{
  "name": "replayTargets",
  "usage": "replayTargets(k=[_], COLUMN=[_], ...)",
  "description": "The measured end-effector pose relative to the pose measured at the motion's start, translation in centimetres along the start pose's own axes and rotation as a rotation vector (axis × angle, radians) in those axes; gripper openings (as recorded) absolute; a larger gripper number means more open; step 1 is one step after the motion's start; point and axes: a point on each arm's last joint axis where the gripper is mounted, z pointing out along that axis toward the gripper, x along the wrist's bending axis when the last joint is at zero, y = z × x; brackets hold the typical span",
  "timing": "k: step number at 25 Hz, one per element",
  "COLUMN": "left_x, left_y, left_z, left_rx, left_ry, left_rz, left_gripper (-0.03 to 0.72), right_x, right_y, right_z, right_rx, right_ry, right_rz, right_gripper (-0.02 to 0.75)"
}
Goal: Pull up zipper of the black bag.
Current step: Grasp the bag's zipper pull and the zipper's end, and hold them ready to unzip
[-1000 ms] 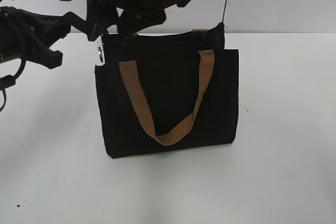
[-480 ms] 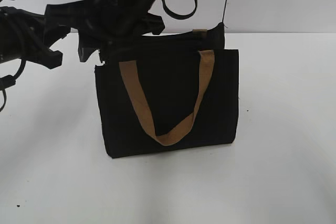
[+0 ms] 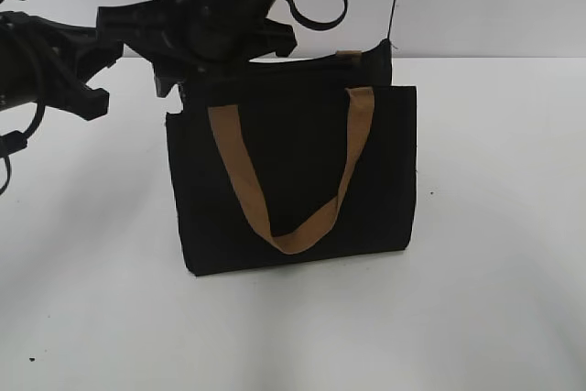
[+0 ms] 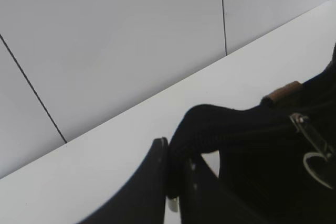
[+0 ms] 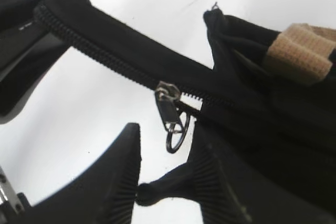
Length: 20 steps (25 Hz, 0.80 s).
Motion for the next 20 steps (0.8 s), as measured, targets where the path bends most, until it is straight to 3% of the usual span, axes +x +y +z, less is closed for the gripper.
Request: replayTargets(k=[10, 13, 15, 20], left_x=[0.0, 0.0, 0.0, 0.0], left_y=[0.0, 0.0, 0.0, -0.1], left_z=[0.0, 0.0, 0.0, 0.0], left_rx=[0.0, 0.0, 0.0, 0.016], left_ry=[0.0, 0.0, 0.0, 0.003], left_rz=[0.0, 0.0, 0.0, 0.0], left_gripper=[0.029, 0.029, 0.029, 0.029], right_x=[-0.2, -0.3, -0.4, -0.4], right_y=[-0.1, -0.2, -0.2, -0.2], right_z=[0.8, 1.7, 1.8, 1.4], right_rx=[0.011, 0.016, 0.016, 0.014], right_ry=[-0.008, -0.015, -0.019, -0.023], right_rz=[0.049, 0.062, 0.061, 0.051], right_gripper=[0.252, 0.171, 0.057, 0.008])
